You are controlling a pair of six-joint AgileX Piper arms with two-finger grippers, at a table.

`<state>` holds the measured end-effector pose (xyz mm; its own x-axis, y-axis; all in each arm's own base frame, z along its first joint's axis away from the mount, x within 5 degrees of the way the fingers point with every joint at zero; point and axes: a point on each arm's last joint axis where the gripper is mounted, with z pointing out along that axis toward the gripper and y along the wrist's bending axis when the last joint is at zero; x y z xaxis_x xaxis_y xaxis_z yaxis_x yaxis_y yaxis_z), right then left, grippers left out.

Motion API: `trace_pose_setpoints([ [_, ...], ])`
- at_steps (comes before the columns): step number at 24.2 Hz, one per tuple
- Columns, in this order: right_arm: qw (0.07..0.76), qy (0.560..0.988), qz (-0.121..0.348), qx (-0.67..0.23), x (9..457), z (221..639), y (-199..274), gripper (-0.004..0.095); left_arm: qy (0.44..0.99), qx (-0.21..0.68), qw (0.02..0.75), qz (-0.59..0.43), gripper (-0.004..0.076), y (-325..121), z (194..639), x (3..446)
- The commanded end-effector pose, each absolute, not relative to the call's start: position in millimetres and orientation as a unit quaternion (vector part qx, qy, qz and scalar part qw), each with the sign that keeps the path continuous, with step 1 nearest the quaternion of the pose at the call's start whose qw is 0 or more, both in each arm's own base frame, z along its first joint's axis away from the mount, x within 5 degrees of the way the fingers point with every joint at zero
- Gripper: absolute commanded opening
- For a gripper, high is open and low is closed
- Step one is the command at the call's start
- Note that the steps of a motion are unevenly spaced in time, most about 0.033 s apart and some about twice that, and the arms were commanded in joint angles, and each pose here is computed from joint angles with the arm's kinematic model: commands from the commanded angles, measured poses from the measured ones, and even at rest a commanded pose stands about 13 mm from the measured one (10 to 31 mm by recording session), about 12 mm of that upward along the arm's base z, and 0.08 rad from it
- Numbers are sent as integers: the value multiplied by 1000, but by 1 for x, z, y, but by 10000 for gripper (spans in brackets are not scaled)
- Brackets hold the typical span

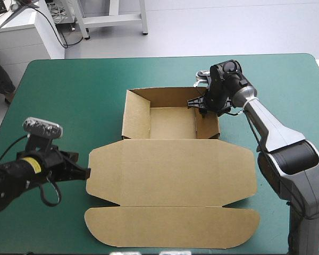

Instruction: Fold the box

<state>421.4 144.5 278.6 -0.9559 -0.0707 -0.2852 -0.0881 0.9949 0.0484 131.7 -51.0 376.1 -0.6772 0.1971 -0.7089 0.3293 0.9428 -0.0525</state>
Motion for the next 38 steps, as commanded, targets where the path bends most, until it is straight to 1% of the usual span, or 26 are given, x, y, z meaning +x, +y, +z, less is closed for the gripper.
trace_pose_setpoints([
  [1,172,984,36,-39,415,306,139,466,888,136,425,-112,-8,-47,359,115],
  [3,172,984,36,-39,415,306,139,429,891,136,420,-111,-8,-43,343,104],
  [5,172,984,35,-41,415,306,139,358,895,137,410,-110,-8,-39,327,93],
  [8,171,983,39,-59,415,305,140,205,895,134,408,-119,-8,-35,309,78],
  [11,169,983,46,-61,414,305,141,4,896,131,403,-132,-8,-33,296,67],
  [12,168,983,49,-58,414,305,142,-14,897,131,401,-132,-8,-32,292,64],
  [15,167,983,52,-57,414,305,142,-13,903,134,388,-130,-8,-28,283,52],
  [19,167,983,52,-56,414,305,142,-13,902,137,388,-128,-8,-24,281,43],
  [23,177,982,51,-43,414,314,129,-13,904,140,388,-112,-8,-20,278,37],
  [25,193,980,48,-13,416,327,101,-13,903,141,392,-104,-8,-18,279,37],
  [26,208,977,43,11,415,339,74,-13,903,141,391,-104,-8,-18,278,37],
  [27,216,976,40,18,414,345,62,-13,904,142,389,-104,-8,-18,278,36],
  [28,233,971,28,43,410,358,30,-13,906,142,386,-103,-8,-18,278,36],
  [29,238,969,23,55,408,363,17,-13,906,142,385,-103,-8,-17,277,36],
  [30,252,964,10,87,400,375,-20,-13,907,144,382,-102,-8,-18,277,35],
  [31,259,961,4,100,395,379,-35,-13,907,144,382,-102,-8,-18,277,35],
  [32,269,953,-14,136,384,388,-75,-13,907,144,382,-102,-8,-18,277,35],
  [35,269,940,-49,202,359,392,-148,-13,907,144,382,-102,-8,-18,277,35],
  [38,265,925,-36,269,342,385,-195,-13,906,144,384,-103,-8,-18,277,36],
])
